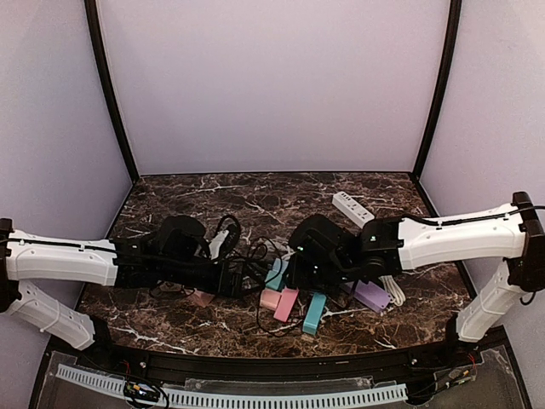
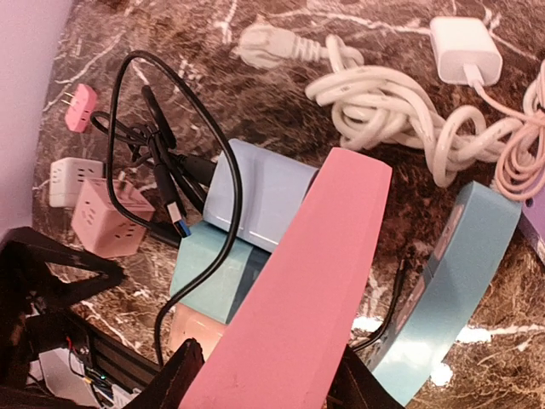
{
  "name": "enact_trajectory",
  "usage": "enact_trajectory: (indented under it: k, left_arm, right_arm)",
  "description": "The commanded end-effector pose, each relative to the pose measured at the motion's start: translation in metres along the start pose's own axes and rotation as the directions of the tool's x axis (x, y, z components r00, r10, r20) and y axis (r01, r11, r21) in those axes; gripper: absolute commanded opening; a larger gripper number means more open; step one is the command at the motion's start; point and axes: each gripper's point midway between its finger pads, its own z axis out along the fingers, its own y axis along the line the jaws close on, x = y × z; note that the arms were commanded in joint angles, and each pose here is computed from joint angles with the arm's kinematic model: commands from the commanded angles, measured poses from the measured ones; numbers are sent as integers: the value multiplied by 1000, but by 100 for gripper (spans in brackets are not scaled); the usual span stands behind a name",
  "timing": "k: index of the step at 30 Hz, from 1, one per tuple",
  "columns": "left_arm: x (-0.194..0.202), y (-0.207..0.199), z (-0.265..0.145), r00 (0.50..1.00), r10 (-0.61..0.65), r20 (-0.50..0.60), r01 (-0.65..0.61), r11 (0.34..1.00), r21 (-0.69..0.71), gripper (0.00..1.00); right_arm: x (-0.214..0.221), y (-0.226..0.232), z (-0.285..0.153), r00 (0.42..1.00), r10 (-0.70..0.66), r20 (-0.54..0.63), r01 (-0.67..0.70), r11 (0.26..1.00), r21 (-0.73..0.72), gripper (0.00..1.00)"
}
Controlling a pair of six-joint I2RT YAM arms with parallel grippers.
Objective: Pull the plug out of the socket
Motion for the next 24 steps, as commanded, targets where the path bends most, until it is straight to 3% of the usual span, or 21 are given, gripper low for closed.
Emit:
enact_trajectory:
  k: [1, 8, 18, 24]
  left_arm:
    - [6, -10, 7, 997, -73, -35, 76, 994, 84, 95]
    - [0, -3, 7, 993, -115, -12, 116, 992, 46, 93]
    - [-17, -7, -2, 984, -164, 75, 158, 984, 77, 65]
    - [-7, -2, 2, 977, -208, 40, 204, 976, 80, 62]
  right_arm:
    - [-45, 43, -33, 986, 15, 167, 19, 980, -198, 47]
    - [-61, 62, -54, 970, -9, 243, 81, 954, -289, 48]
    - [-59, 70, -58, 966, -16, 259, 112, 926, -361, 48]
    - [-59, 67, -56, 966, -9, 258, 104, 929, -355, 48]
